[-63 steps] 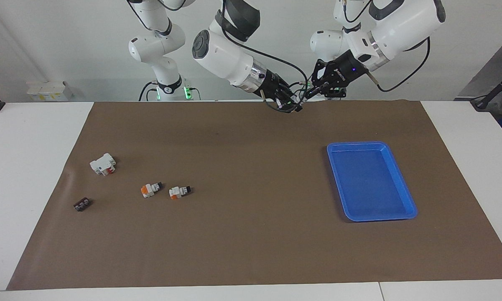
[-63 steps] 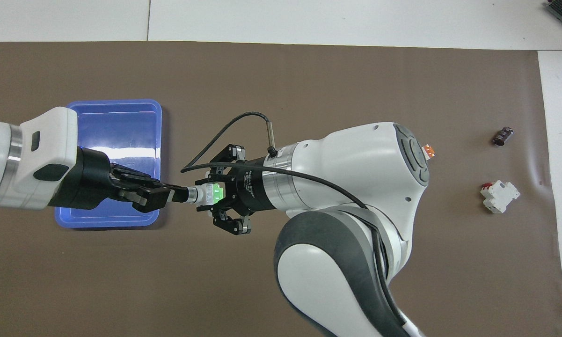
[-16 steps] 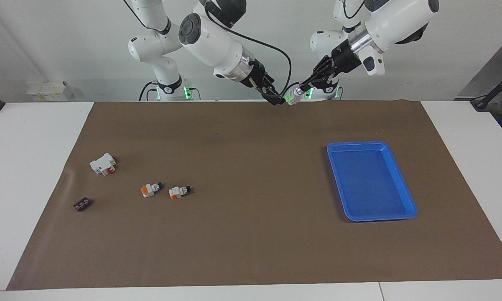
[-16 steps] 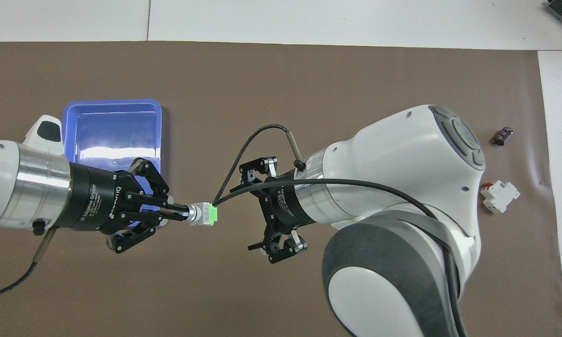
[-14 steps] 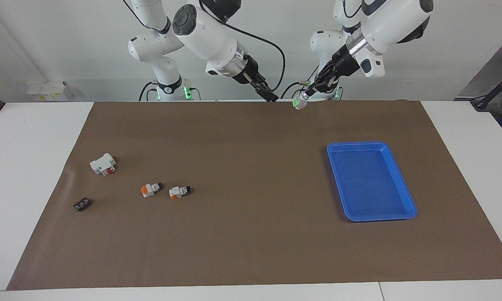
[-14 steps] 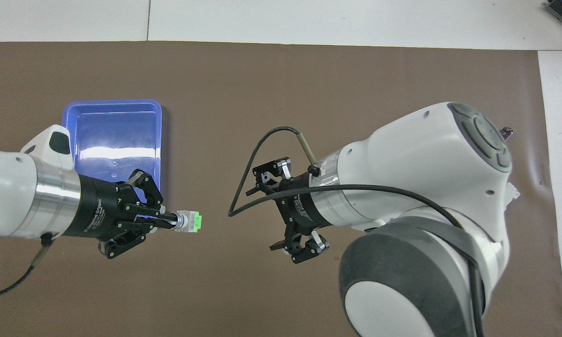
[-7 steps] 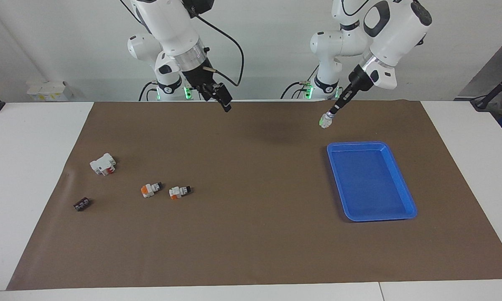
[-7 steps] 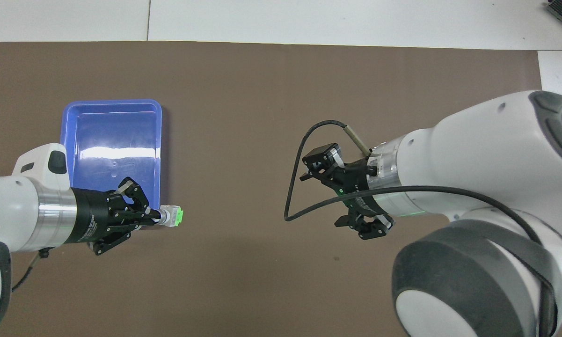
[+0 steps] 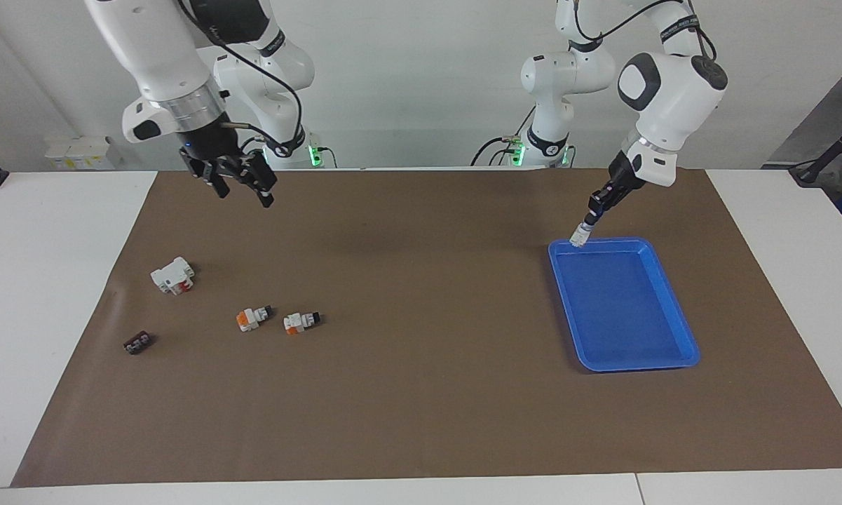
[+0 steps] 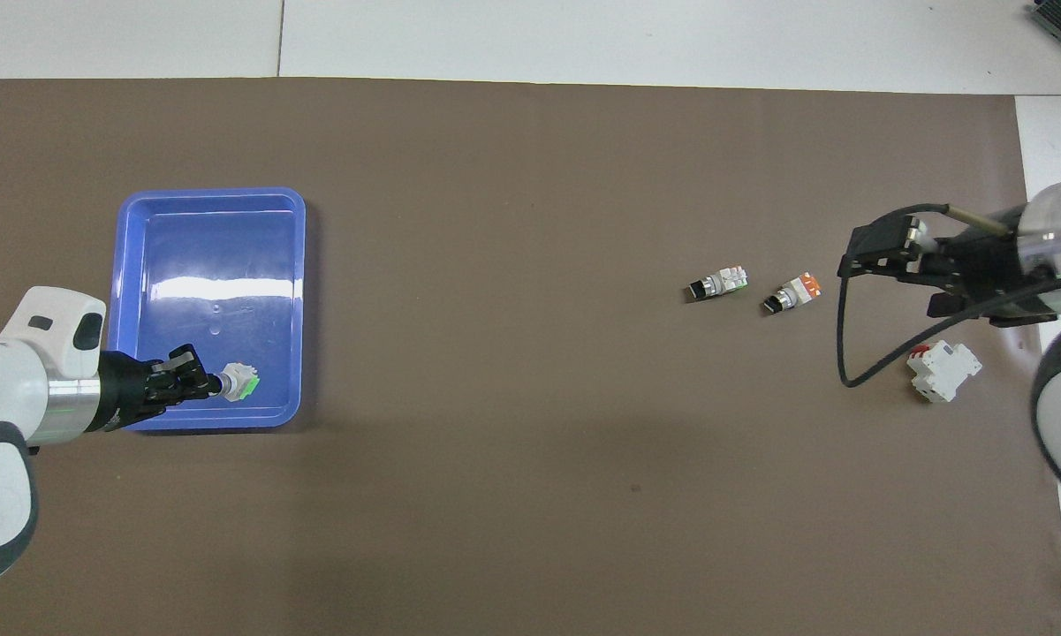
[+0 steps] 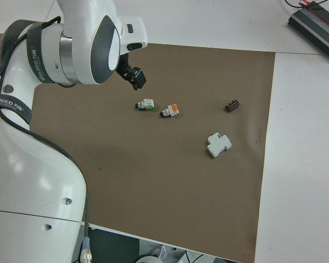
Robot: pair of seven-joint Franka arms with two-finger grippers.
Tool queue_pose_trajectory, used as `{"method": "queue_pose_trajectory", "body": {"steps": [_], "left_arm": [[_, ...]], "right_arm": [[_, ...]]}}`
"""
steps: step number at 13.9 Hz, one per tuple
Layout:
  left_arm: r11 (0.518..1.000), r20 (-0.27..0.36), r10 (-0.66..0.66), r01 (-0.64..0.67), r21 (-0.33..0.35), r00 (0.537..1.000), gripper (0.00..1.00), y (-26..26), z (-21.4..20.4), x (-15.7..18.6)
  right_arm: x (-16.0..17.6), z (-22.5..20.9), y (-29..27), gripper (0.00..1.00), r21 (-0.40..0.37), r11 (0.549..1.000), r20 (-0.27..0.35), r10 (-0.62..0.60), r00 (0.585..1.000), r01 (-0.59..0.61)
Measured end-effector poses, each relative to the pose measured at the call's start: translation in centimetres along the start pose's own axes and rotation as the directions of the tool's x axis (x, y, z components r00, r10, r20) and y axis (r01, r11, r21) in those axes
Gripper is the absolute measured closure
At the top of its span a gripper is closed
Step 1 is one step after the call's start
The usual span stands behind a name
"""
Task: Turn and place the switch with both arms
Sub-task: 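Lower the switch into the blue tray and open the left gripper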
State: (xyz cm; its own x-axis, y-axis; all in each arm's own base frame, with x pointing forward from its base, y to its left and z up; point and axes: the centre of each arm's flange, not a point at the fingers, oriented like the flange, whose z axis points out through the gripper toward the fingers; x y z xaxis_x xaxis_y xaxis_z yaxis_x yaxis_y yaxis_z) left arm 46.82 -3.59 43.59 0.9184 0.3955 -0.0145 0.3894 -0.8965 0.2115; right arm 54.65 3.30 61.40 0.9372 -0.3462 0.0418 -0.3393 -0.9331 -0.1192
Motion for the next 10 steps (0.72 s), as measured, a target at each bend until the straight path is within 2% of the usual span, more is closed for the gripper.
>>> {"method": "queue_pose_trajectory", "body": {"steps": [2, 4, 6, 8, 10], "left_arm": [[0.988, -0.012, 0.15, -0.149, 0.046, 0.989, 0.9, -0.3, 2.7, 1.4], [0.955, 0.015, 0.286, -0.287, 0.081, 0.958, 0.9, -0.6, 5.0, 2.2], [0.908, 0.04, 0.409, -0.411, 0.086, 0.912, 0.9, -0.8, 6.0, 2.5], [0.879, 0.042, 0.467, -0.469, 0.084, 0.883, 0.9, -0.8, 5.9, 2.6], [0.869, 0.024, 0.488, -0.488, 0.085, 0.873, 0.76, -0.3, 5.0, 3.1]], "right_arm": [[0.8, -1.0, 2.2, 0.0, -0.041, 0.997, -0.011, -0.064, 0.998, 0.063], [0.9, -2.6, 2.5, 0.0, -0.069, 0.994, 0.001, -0.089, 0.996, 0.089], [1.0, -3.3, 2.8, 0.0, -0.08, 0.993, 0.005, -0.086, 0.996, 0.086], [0.9, -3.2, 2.8, 0.0, -0.084, 0.993, 0.017, -0.086, 0.996, 0.087], [0.8, -3.2, 2.7, 0.0, -0.085, 0.992, 0.02, -0.09, 0.996, 0.092]]}}
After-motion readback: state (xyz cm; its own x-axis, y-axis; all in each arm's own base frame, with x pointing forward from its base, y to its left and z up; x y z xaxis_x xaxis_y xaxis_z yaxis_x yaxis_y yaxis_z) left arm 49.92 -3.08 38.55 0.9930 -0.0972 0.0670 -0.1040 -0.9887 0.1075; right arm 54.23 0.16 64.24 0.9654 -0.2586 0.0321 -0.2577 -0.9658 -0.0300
